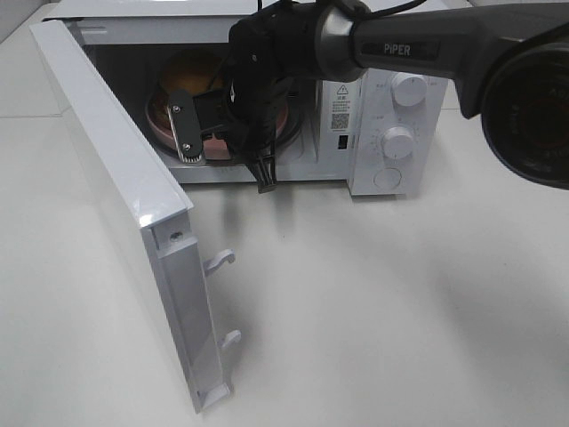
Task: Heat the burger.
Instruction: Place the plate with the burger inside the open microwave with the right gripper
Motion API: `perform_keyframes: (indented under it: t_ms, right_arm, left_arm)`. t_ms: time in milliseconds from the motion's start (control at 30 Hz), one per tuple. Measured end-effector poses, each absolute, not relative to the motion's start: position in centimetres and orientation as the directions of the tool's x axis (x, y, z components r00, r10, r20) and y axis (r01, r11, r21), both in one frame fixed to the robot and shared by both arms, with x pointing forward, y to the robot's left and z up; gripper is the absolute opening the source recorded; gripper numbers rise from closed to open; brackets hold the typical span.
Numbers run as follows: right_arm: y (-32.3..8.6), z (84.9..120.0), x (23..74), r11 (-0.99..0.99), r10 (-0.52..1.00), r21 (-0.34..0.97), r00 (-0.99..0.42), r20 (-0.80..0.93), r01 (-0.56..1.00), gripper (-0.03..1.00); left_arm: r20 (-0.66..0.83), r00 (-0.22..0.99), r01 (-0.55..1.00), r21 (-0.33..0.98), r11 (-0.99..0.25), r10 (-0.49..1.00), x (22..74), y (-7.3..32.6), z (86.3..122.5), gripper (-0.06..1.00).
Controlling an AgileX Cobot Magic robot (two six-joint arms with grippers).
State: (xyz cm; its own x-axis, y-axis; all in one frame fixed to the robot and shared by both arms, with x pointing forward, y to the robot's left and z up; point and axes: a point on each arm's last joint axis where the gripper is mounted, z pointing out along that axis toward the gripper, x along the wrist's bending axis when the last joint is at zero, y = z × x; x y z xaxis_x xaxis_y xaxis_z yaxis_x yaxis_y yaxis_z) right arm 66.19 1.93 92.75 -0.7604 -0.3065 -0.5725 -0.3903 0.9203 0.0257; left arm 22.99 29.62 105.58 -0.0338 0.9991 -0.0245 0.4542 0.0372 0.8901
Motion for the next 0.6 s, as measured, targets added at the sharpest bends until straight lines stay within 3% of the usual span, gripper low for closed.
perform_keyframes:
  t_ms: [600]
  right_arm:
    - [2.11,92.74,66.29,0.925,-0.279,0.051,-0.765,-0.580,-0.376,0.12]
  left_arm:
    - [-0.024,-0.034,0.454,0.890,0.037,0.999,22.99,29.62,105.58,0.99]
